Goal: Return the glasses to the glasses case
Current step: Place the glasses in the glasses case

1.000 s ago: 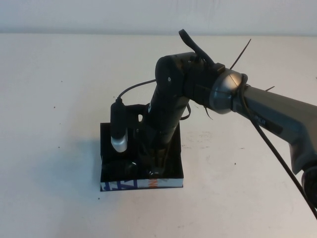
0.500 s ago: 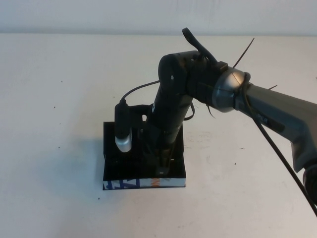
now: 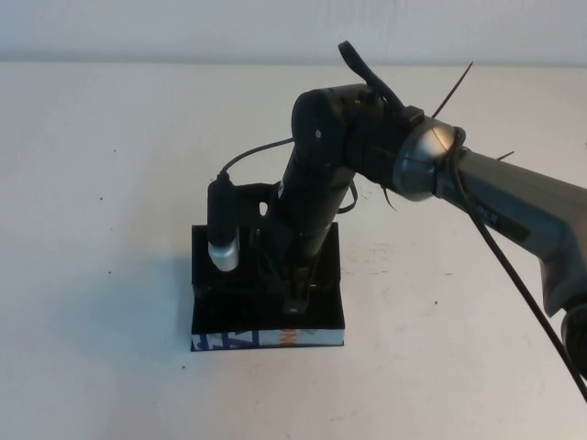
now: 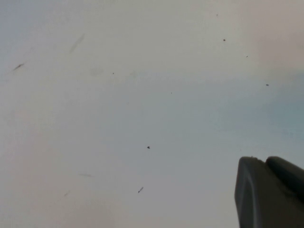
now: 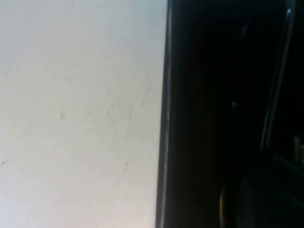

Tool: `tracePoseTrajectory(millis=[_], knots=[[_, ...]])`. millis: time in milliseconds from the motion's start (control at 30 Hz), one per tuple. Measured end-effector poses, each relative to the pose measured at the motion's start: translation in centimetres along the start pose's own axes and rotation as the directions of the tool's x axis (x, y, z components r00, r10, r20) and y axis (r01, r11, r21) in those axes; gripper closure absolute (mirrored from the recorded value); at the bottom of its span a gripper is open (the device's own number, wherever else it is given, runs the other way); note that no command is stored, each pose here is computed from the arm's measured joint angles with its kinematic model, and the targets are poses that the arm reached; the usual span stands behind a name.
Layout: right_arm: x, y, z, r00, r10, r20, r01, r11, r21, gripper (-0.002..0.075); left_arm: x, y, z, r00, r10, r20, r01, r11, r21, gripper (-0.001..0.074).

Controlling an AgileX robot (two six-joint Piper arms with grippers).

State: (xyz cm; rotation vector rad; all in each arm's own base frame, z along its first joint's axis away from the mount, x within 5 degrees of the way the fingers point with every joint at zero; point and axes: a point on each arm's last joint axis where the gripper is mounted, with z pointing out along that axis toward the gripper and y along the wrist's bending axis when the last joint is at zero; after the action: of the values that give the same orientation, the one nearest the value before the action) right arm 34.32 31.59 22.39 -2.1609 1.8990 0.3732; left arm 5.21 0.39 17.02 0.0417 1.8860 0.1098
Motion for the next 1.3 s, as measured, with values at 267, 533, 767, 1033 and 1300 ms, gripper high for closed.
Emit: tracePoseTrajectory(millis=[267, 533, 767, 1033, 1300], knots=[[-0.52, -0.07, -0.52, 0.999, 0.024, 0.034, -0.024, 1.000, 0.002, 0.0723, 0.00, 0.00, 0.00, 1.000, 0.000, 0.000, 0.000, 1.000, 0.000, 0.0736], [-0.23, -0.19, -0.57, 0.993, 0.114, 0.008, -0.114, 0.993, 0.017, 0.0724, 0.00, 0.00, 0.00, 1.000, 0.000, 0.000, 0.000, 1.000, 0.000, 0.0736], [-0.42, -0.02, -1.18, 0.993, 0.120, 0.023, -0.121, 0.992, 0.021, 0.0724, 0.00, 0.00, 0.00, 1.000, 0.000, 0.000, 0.000, 1.000, 0.000, 0.0736], [-0.25, 0.44, -0.44, 0.994, 0.106, 0.024, -0.105, 0.994, -0.017, 0.0724, 0.00, 0.00, 0.00, 1.000, 0.000, 0.000, 0.000, 1.000, 0.000, 0.0736], [-0.35, 0.56, -0.36, 0.994, 0.104, 0.038, -0.103, 0.994, -0.031, 0.0724, 0.00, 0.00, 0.00, 1.000, 0.000, 0.000, 0.000, 1.000, 0.000, 0.0736]])
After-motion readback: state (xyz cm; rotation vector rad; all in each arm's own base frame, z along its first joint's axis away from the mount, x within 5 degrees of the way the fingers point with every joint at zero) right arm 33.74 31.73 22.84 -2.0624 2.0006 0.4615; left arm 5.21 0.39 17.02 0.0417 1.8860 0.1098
